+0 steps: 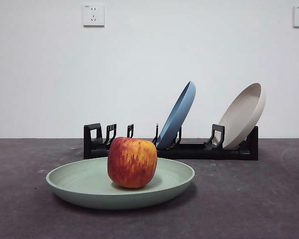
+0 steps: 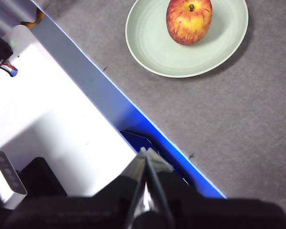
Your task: Take the green plate from the plate rack,put the plate on the table,take the apple from the table,put the apple in the plate
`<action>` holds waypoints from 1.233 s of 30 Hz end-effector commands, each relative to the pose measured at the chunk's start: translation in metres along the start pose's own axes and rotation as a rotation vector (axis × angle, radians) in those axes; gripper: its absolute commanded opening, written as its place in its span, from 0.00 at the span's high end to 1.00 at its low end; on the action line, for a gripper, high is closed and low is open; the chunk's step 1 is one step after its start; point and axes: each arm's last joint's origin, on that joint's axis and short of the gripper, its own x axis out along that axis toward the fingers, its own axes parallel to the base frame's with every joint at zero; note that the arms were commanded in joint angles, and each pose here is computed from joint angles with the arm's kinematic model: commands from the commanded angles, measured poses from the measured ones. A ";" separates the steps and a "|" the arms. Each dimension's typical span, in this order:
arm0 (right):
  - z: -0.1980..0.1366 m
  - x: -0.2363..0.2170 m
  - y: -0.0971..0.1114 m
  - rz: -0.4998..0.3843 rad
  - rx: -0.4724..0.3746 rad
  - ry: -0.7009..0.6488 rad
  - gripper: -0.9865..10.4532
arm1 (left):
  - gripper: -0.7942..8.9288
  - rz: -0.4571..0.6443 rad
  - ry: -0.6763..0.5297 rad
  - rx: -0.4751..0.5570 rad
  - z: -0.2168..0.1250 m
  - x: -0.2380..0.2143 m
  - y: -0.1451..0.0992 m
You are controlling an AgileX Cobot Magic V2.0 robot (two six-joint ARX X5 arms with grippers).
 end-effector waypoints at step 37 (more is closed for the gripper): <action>-0.009 -0.039 -0.030 -0.279 0.051 -0.480 0.91 | 0.92 0.000 0.013 -0.022 -0.004 0.001 0.000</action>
